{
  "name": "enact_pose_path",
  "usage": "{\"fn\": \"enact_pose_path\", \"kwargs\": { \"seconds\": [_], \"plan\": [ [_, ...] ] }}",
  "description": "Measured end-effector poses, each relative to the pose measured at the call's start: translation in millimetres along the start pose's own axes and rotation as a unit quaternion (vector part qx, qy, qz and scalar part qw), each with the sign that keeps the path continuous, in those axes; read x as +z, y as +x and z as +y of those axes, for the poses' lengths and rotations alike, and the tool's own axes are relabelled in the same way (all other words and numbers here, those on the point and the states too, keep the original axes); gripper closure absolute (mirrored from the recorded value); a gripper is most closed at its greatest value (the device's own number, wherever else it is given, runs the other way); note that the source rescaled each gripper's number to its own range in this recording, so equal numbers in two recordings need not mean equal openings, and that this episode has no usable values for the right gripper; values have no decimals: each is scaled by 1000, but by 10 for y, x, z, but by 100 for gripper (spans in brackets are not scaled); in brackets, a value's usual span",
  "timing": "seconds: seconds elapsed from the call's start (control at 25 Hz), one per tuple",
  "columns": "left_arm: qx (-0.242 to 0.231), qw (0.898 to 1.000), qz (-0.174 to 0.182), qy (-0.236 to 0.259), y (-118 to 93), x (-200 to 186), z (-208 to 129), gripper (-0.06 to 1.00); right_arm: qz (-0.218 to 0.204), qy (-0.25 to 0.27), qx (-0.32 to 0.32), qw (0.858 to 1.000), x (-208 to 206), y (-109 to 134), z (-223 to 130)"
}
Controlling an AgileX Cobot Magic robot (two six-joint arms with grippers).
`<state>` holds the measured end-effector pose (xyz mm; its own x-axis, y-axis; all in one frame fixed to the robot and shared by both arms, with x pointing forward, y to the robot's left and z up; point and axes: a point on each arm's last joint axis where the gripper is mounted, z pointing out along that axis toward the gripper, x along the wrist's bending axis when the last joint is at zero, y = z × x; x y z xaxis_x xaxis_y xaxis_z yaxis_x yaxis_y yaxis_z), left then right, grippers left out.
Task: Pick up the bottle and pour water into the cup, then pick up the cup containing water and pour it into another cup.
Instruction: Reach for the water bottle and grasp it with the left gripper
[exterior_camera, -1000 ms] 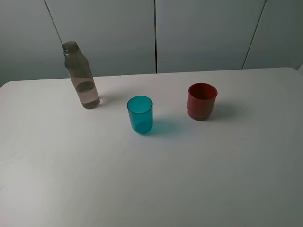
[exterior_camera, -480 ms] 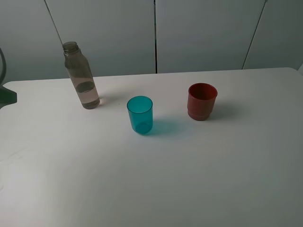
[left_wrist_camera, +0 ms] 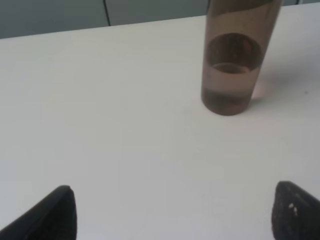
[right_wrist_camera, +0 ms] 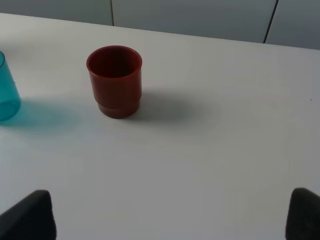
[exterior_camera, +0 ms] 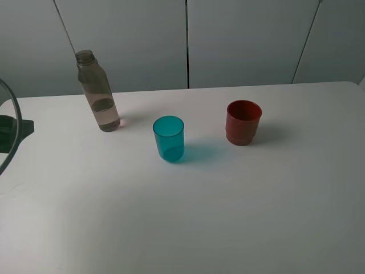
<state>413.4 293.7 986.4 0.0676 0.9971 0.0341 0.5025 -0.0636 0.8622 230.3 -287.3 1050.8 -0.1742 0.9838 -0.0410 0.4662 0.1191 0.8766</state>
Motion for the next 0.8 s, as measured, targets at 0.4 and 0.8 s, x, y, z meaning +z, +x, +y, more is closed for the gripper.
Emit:
{"fn": "enact_pose_path", "kwargs": {
  "seconds": [0.4,0.8],
  "plan": [
    [28,998,-26,-41,-67,-6,-92,-4,0,0,0,1000,0,0,0],
    [28,998,-38,-46,-93,88,-152,-4,0,0,0,1000,0,0,0]
  ]
}}
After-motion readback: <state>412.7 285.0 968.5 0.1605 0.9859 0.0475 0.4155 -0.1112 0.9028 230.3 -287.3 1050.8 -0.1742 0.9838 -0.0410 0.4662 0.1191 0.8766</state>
